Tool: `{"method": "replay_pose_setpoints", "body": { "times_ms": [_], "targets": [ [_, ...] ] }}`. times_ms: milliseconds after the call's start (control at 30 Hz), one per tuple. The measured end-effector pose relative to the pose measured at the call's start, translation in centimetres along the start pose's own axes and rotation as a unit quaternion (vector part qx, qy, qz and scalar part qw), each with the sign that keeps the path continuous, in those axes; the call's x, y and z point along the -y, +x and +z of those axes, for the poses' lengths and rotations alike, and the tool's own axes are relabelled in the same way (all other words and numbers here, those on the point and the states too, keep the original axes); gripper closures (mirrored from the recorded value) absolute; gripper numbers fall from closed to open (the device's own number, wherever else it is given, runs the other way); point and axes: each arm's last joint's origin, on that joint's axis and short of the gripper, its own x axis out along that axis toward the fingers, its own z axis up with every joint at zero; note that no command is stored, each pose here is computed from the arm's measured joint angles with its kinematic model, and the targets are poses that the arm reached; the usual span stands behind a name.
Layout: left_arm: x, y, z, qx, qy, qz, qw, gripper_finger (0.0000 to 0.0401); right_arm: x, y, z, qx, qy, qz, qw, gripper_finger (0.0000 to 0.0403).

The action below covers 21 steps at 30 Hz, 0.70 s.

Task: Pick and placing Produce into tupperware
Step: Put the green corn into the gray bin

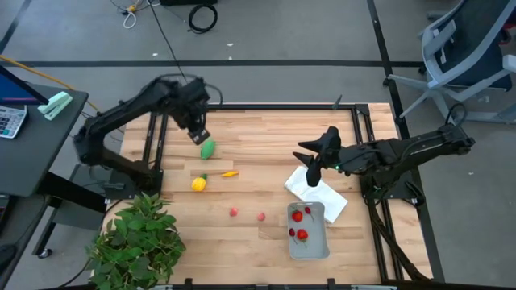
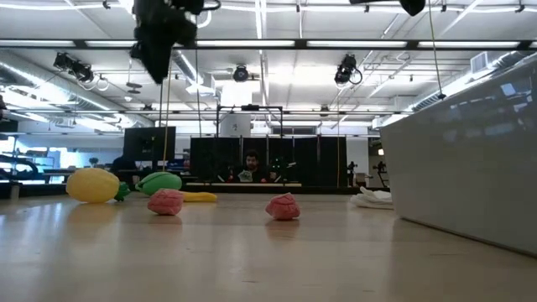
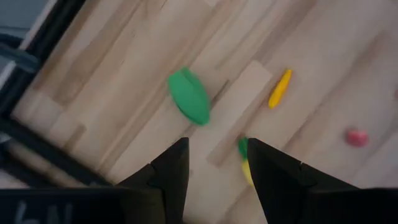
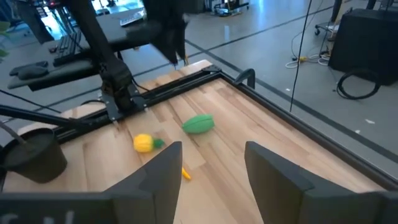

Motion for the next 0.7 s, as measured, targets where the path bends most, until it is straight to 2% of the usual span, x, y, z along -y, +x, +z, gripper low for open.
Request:
{"method": "replay_pose_setpoints", "body": {
  "times_ms": [200,400,533,700],
  "targets": [
    [-0.5,5.9,-3.5,0.046,-0.04,-0.008,0.998,0.0238,0.0,0.0,0.0,0.001,0.001,0.0,1.0,0.022],
    [-0.9,10.8,-4.9,0.07,-0.048,-0.011,0.996,0.0228,0.0,0.0,0.0,0.001,0.001,0.0,1.0,0.022],
    [-1.7,12.6,-5.1,0.072,-0.067,-0.004,0.995,0.0204,0.0,0.0,0.0,0.001,0.001,0.0,1.0,0.022],
    [-2.6,13.0,-4.2,0.105,-0.108,-0.005,0.989,0.0164,0.0,0.0,0.1,0.001,0.001,0.0,1.0,0.022]
  ]
}}
